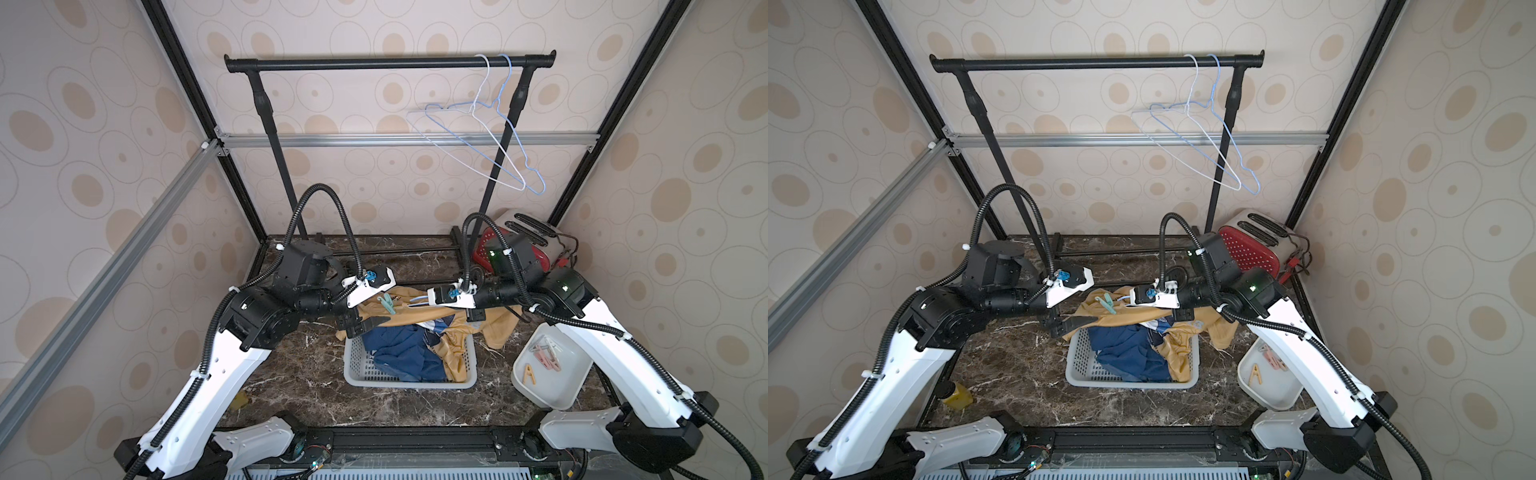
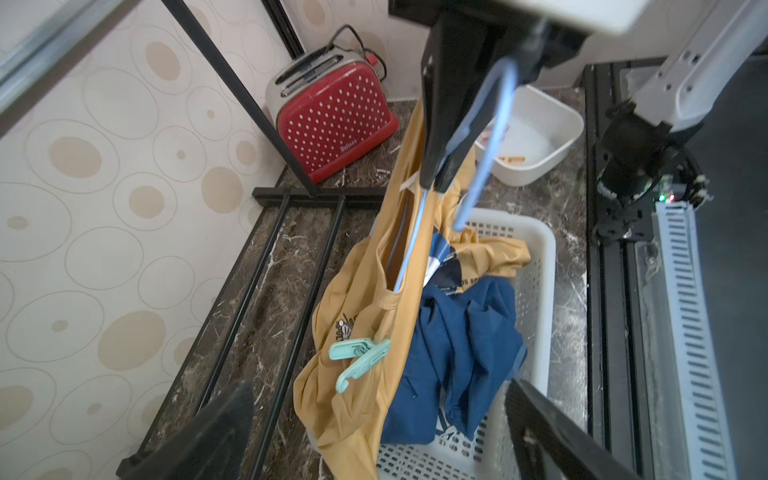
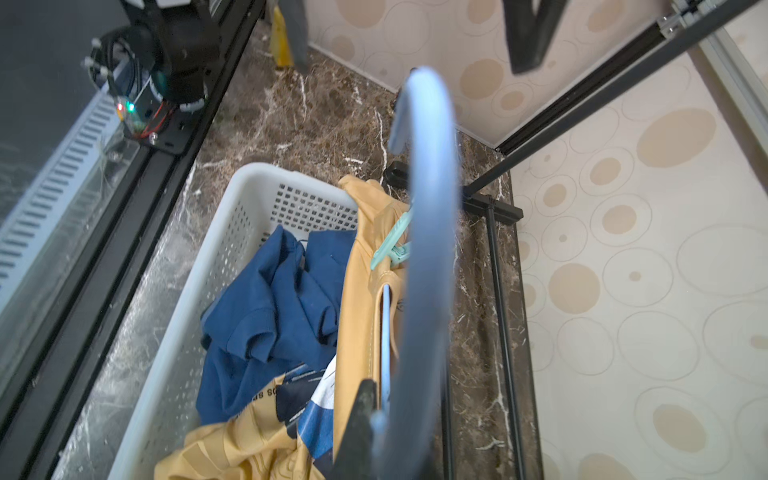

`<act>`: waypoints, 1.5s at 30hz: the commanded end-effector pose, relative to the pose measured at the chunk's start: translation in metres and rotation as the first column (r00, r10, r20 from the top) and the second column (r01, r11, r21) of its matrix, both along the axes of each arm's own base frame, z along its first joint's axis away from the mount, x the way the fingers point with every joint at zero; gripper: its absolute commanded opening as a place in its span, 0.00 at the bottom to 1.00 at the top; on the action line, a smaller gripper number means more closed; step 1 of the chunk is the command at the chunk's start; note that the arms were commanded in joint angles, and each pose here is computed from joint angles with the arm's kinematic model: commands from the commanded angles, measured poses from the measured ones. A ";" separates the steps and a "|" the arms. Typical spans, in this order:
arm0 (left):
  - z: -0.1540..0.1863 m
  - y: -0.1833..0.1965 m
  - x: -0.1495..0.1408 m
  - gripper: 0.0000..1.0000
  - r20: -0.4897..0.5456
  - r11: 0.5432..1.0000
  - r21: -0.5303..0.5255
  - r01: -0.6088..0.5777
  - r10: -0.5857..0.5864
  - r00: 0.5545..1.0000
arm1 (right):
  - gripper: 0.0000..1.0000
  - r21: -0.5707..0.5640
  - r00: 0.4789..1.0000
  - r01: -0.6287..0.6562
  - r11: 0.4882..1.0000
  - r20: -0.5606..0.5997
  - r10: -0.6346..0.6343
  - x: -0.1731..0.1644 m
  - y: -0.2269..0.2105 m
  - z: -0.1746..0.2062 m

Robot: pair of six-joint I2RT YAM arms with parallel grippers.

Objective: Remove the clothespins securing t-shirts to the hanger
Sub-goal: Remove the clothespin from the hanger.

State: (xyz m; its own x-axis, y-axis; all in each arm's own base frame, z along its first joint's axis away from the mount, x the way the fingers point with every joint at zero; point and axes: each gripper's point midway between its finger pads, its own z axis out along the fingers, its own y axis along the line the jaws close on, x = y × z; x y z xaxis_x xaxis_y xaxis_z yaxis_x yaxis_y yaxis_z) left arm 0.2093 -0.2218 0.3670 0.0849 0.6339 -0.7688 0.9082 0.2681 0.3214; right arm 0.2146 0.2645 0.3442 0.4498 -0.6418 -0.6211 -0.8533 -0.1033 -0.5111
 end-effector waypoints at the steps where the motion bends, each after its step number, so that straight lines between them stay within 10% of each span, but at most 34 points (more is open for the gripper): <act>1: -0.025 0.002 0.005 0.96 0.024 0.993 0.104 0.052 -0.055 0.998 | 0.00 -0.109 0.987 -0.034 0.994 0.154 0.050 -0.005 -0.016 -0.002; 8: -0.043 -0.009 0.019 0.98 0.167 0.986 0.114 0.121 -0.139 0.976 | 0.00 -0.152 0.974 -0.057 0.987 0.209 0.088 -0.013 -0.023 -0.005; 20: -0.075 -0.026 0.034 0.92 0.109 0.971 0.130 0.203 -0.217 0.970 | 0.00 -0.195 0.949 -0.087 0.977 0.283 0.141 -0.022 -0.025 -0.009; 45: -0.116 -0.041 0.045 0.47 -0.019 0.961 0.110 0.254 -0.254 0.967 | 0.00 -0.219 0.940 -0.091 0.971 0.302 0.156 -0.022 -0.024 -0.012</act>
State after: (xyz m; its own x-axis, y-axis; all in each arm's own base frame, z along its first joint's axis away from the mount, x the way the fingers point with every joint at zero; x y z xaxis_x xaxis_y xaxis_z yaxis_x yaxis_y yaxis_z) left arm 0.2536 -0.2615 0.2482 0.2293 0.6882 -0.6884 0.9466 0.0069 0.3222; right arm 0.1943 0.2408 0.3290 0.6623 -0.6759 -0.3233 -0.6532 -0.3094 -0.6911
